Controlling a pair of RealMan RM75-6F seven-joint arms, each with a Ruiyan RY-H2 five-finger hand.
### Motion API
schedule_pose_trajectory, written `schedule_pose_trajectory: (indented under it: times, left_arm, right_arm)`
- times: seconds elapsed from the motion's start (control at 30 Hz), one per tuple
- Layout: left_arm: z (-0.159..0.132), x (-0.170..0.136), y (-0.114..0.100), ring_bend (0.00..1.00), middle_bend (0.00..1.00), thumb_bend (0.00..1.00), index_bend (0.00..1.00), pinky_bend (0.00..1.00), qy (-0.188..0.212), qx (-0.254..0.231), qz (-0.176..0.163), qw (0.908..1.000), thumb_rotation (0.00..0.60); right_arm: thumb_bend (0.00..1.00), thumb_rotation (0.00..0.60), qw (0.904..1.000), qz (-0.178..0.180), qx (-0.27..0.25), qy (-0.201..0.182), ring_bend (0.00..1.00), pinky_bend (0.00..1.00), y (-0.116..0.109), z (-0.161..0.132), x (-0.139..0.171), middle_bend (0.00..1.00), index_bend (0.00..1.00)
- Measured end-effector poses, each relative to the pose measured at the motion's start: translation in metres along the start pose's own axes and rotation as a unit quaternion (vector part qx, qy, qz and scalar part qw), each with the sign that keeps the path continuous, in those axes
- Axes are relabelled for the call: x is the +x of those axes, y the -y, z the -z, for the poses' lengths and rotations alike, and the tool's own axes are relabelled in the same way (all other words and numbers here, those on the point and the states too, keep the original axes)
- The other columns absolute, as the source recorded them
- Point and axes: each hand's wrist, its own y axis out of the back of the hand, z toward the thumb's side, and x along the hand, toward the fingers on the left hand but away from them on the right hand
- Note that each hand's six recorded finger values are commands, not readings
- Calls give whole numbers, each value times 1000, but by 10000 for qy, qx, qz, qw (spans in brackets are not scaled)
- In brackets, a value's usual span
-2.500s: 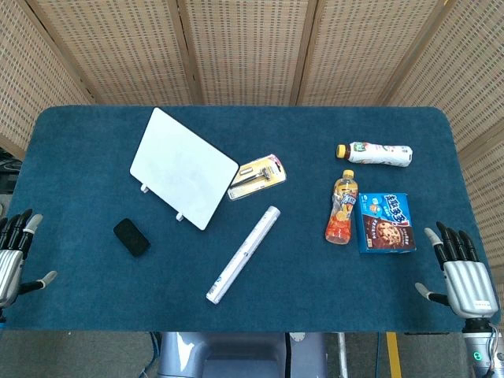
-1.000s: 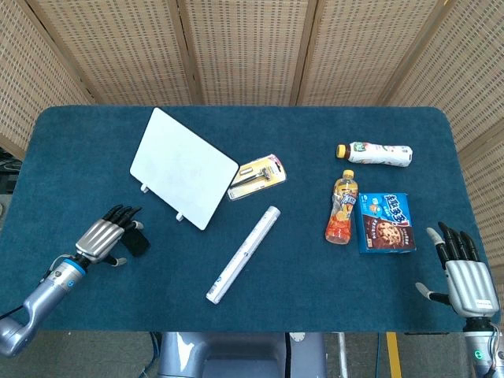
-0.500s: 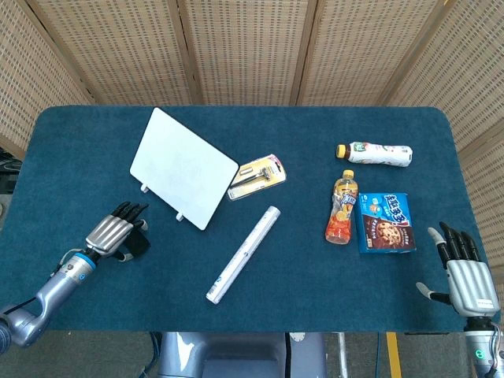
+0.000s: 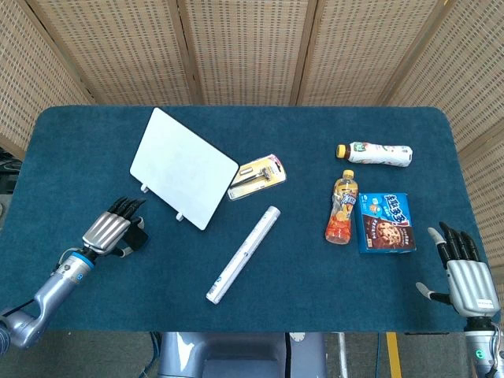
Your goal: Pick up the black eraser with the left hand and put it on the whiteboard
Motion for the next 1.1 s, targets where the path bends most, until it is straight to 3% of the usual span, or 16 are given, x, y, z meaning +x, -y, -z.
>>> schedule_pose_trajectory:
  times: [0.17,0.33,0.43,0.8,1.1]
  left_arm:
    - [-1,-3,-29,0,0,305,561,0,118,-127,-767,9969,600]
    - [0,-1,-63,0,0,297,561,0,154,-201,-1699,9851,600]
    - [-2,9,-71,0,0,296,565,0,137,-275,-2053,9782,600]
    - [-33,67,-91,0,0,298,578,0,120,-778,-2712,9593,600]
    - [-47,109,-94,0,0,305,577,0,-167,-832,-2657,9603,600]
  right_arm:
    - [0,600,10000,-6,-9,-2,0,0,0,0,0,0,0]
    - [0,600,10000,-19,-21,-10,0,0,0,0,0,0,0]
    - [0,600,10000,-30,-34,-15,0,0,1,-1,0,0,0]
    - [0,600,9999,-87,-121,2,0,0,2,1,-1,0,0]
    - [0,600,9995,-174,-250,23,0,0,4,2,-2,0,0]
